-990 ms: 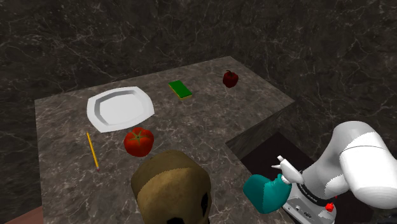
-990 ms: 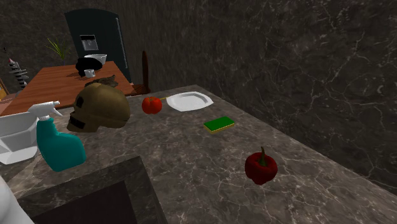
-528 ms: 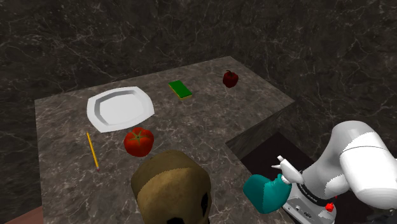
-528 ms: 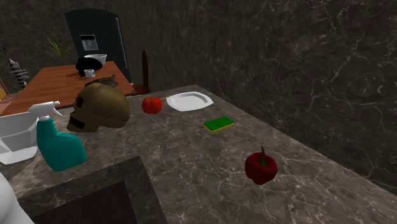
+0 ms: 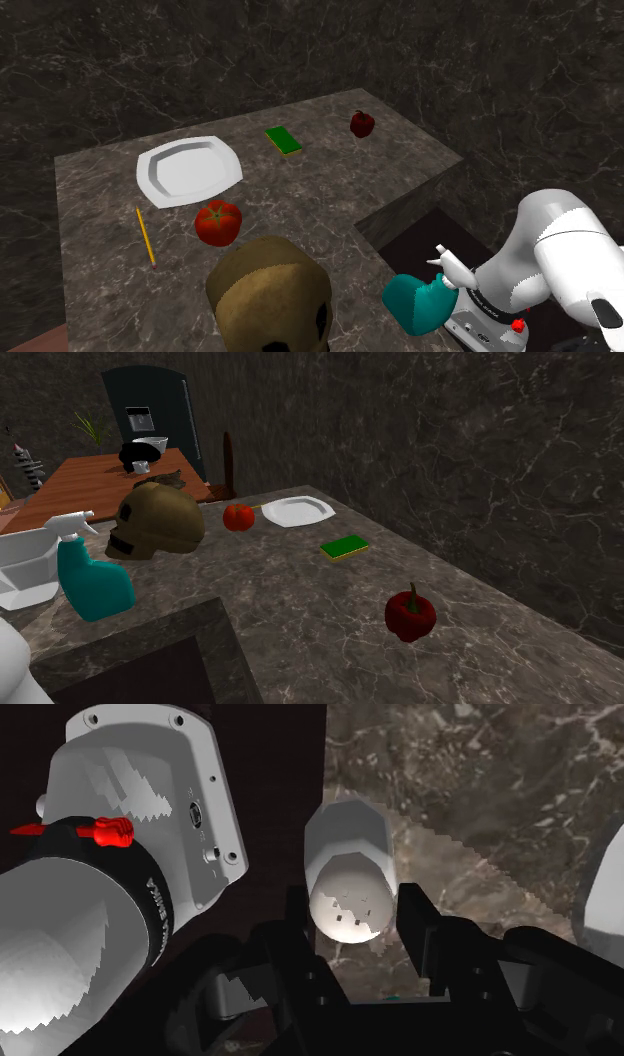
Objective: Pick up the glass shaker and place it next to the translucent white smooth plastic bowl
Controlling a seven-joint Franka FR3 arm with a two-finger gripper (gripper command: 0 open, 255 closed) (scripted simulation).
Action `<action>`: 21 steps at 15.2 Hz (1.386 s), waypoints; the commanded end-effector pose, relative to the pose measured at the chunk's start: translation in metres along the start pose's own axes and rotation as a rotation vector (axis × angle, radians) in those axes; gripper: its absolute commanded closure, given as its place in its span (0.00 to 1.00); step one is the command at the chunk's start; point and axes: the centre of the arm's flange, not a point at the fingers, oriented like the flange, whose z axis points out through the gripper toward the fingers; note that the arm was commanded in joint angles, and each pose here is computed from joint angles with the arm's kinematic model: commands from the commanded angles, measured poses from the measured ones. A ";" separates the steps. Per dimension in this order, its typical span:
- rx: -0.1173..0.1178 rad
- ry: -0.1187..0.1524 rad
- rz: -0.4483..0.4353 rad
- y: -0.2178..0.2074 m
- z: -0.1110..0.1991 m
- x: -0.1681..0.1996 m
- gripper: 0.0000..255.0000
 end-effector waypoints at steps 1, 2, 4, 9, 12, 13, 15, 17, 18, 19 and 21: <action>0.001 0.000 0.000 -0.001 0.011 -0.001 1.00; 0.001 0.000 0.000 -0.002 0.016 -0.001 1.00; 0.001 0.000 0.000 -0.003 0.024 -0.002 1.00; 0.001 0.000 0.000 -0.003 0.024 -0.002 1.00; 0.001 0.000 0.000 -0.003 0.024 -0.002 0.00; 0.001 0.000 0.000 -0.003 0.024 -0.002 0.00; 0.001 0.000 0.000 -0.003 0.024 -0.002 0.00; 0.001 0.000 0.000 -0.003 0.024 -0.002 0.00; 0.001 0.000 0.000 -0.003 0.011 -0.002 0.00; 0.001 0.000 0.000 -0.003 -0.002 -0.002 0.00; 0.001 0.000 0.000 -0.003 -0.026 -0.002 0.00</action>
